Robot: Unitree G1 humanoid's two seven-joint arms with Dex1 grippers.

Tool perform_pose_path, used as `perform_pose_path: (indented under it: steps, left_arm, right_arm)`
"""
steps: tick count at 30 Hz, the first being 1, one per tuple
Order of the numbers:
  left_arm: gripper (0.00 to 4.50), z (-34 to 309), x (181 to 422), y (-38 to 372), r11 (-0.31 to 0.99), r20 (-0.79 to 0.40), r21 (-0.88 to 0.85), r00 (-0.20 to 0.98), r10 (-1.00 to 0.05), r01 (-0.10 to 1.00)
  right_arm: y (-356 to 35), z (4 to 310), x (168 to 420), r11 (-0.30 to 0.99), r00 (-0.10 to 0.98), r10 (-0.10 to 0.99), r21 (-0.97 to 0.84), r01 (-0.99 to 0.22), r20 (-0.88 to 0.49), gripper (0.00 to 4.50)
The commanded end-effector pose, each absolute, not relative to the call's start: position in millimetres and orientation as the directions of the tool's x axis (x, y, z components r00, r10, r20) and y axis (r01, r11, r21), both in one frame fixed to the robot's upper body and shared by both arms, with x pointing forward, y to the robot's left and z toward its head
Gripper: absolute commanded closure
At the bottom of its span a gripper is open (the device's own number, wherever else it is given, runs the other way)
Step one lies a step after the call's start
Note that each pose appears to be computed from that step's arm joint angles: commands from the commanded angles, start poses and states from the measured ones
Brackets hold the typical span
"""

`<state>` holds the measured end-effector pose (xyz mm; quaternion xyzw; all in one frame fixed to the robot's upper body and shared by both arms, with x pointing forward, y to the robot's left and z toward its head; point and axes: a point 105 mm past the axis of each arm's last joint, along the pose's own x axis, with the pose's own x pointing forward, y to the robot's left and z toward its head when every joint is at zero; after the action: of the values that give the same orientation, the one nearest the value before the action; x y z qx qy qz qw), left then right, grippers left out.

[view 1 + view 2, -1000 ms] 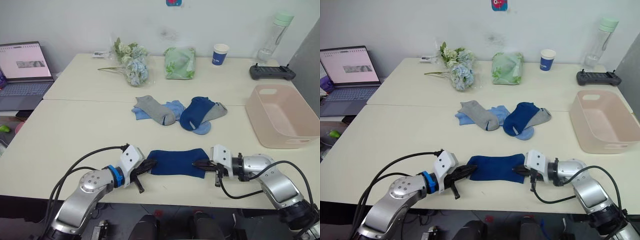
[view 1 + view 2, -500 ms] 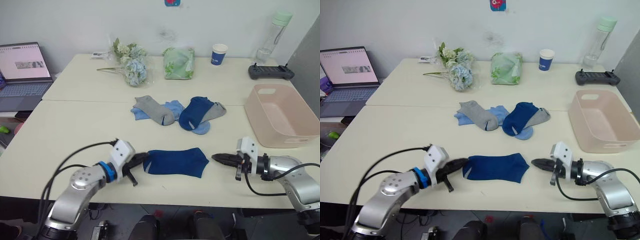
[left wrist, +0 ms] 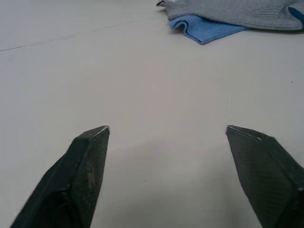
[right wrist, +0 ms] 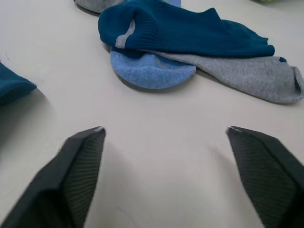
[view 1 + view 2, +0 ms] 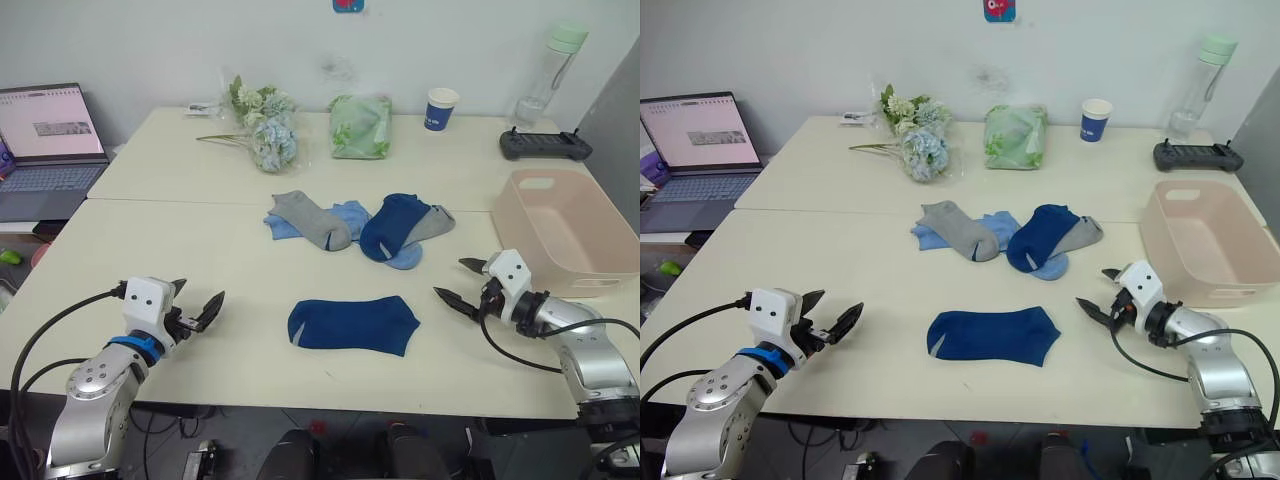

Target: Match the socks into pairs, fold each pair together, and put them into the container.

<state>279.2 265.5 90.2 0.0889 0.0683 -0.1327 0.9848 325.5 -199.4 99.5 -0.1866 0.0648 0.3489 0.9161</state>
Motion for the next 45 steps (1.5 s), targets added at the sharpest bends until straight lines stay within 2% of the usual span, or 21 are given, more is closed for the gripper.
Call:
perform_pose_path:
  steps: [1,5,8,11,13,17,20,24,26,30,34,37,38,40,45]
  left_arm:
    - [0.03,115.6,277.7,244.3,0.918,-0.078,0.179,0.935,-0.346,0.355]
    - [0.03,127.7,275.1,222.3,0.873,-0.07,0.183,0.892,-0.447,0.452]
    - [0.03,146.9,273.7,195.1,0.81,-0.05,0.185,0.829,-0.557,0.556]
    - [0.03,155.5,274.9,176.1,0.768,-0.056,0.193,0.788,-0.613,0.611]
    - [0.03,154.4,272.3,164.7,0.734,-0.081,0.186,0.755,-0.651,0.653]
    - [0.03,146.7,260.9,150.3,0.645,-0.158,0.254,0.689,-0.707,0.72]
    - [0.03,125.4,242.1,145.9,0.492,-0.286,0.347,0.59,-0.755,0.798]
    - [0.03,92.4,228.8,154.5,0.334,-0.421,0.416,0.505,-0.754,0.846]
    - [0.03,81.9,231.4,156.8,0.295,-0.441,0.452,0.498,-0.747,0.842]
    - [0.03,68.0,246.2,147.3,0.225,-0.448,0.514,0.483,-0.753,0.828]
    - [0.03,62.3,255.5,140.4,0.204,-0.447,0.53,0.475,-0.758,0.824]
    - [0.0,57.2,256.5,137.9,0.157,-0.468,0.537,0.448,-0.762,0.829]
    - [0.19,56.6,256.6,137.4,0.147,-0.471,0.539,0.442,-0.763,0.829]
    - [0.64,56.2,256.7,136.8,0.137,-0.474,0.54,0.435,-0.766,0.83]
    - [2.29,54.3,256.8,135.9,0.127,-0.48,0.532,0.421,-0.769,0.837]
  right_arm:
    - [-171.5,123.6,330.3,0.624,0.703,0.685,-0.341,-0.703,-0.194,0.0]
    - [-150.7,133.4,336.7,0.595,0.679,0.709,-0.354,-0.721,-0.191,0.0]
    - [-118.8,137.2,345.0,0.539,0.638,0.735,-0.373,-0.755,-0.23,0.0]
    - [-98.0,141.3,347.7,0.521,0.609,0.763,-0.352,-0.778,-0.217,0.0]
    - [-94.5,143.7,343.5,0.512,0.589,0.78,-0.324,-0.795,-0.212,0.0]
    - [-93.3,154.7,305.8,0.377,0.434,0.879,-0.268,-0.886,-0.197,0.0]
    - [-102.0,140.7,265.8,0.133,0.249,0.912,-0.339,-0.931,-0.325,0.0]
    - [-116.4,119.0,244.8,-0.012,0.152,0.879,-0.339,-0.941,-0.453,0.0]
    - [-121.9,107.0,242.8,-0.067,0.137,0.849,-0.361,-0.93,-0.51,0.0]
    - [-120.5,93.0,257.3,-0.054,0.181,0.831,-0.4,-0.915,-0.526,0.0]
    - [-122.8,78.0,254.3,-0.098,0.159,0.805,-0.392,-0.915,-0.572,0.0]
    - [-127.3,67.9,254.2,-0.124,0.155,0.78,-0.392,-0.911,-0.606,0.61]
    - [-128.2,67.0,255.0,-0.124,0.158,0.778,-0.395,-0.91,-0.608,0.92]
    - [-128.2,68.6,258.0,-0.109,0.174,0.784,-0.409,-0.906,-0.596,1.64]
    - [-127.8,71.1,262.9,-0.091,0.196,0.793,-0.431,-0.898,-0.577,3.44]
